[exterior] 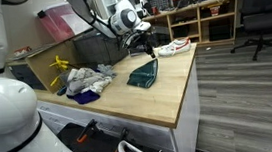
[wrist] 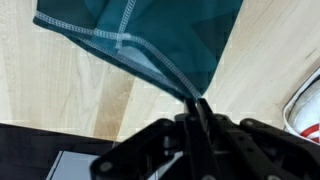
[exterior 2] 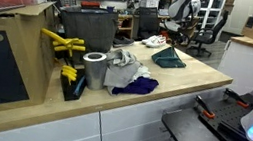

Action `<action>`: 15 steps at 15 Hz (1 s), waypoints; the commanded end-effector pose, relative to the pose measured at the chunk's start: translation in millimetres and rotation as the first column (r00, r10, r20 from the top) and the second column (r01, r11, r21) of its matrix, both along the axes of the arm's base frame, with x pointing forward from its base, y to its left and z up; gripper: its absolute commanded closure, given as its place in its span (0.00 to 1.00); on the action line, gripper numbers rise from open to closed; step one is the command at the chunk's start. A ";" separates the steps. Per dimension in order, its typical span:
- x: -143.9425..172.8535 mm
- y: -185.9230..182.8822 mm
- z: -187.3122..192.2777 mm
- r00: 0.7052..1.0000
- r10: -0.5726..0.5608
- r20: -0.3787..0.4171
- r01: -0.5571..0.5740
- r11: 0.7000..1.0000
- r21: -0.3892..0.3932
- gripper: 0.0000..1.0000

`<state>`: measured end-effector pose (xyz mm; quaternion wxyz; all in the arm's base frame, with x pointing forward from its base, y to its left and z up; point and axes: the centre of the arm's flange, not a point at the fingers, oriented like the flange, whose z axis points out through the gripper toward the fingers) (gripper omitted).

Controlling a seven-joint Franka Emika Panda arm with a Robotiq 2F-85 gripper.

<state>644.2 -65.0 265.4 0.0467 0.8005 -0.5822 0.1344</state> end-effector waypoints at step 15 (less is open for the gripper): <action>-45.6 131.0 10.8 0.930 0.358 -0.086 -0.352 0.933 0.075 0.00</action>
